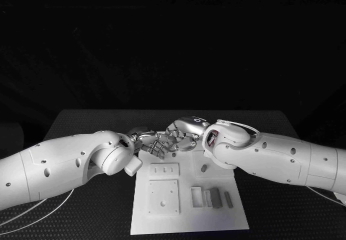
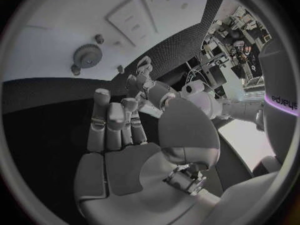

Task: Assemble the parts on the task board

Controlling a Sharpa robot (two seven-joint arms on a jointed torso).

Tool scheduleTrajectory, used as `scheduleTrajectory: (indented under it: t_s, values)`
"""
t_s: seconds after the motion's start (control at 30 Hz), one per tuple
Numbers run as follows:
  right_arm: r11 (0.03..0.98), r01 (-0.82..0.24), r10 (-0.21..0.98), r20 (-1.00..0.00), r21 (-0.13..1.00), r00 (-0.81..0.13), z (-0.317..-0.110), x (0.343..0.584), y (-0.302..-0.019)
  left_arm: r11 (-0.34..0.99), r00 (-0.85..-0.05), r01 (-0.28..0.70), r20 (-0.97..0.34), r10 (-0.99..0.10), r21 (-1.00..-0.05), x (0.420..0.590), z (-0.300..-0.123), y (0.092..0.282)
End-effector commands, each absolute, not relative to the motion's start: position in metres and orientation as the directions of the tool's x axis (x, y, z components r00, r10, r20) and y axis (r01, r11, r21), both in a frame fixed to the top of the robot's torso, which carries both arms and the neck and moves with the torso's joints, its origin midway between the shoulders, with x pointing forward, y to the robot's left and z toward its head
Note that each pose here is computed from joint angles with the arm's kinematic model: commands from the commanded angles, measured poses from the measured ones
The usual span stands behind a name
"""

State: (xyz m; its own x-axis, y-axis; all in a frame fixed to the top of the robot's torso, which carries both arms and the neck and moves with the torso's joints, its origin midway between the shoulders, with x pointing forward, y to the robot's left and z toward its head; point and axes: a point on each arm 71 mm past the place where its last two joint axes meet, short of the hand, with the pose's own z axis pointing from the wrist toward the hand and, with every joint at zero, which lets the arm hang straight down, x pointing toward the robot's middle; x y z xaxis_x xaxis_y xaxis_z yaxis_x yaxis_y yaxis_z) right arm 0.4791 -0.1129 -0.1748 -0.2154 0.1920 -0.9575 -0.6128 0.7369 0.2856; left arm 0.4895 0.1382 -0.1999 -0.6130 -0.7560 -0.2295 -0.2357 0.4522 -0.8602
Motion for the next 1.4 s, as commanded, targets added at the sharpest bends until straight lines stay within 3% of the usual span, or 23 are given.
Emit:
scheduleTrajectory:
  t_s: [0.03, 1.4]
  values:
    - [0.725, -0.627, 0.179, -0.957, 0.285, -0.227, -0.1756, 0.4776, -0.1077, 0.440, -0.638, -0.221, -0.212, -0.740, -0.870, 0.4868, -0.1978, 0.1315]
    - [0.738, -0.612, 0.170, -0.956, 0.283, -0.238, -0.1791, 0.4828, -0.1095, 0.449, -0.635, -0.211, -0.227, -0.738, -0.869, 0.4870, -0.1974, 0.1328]
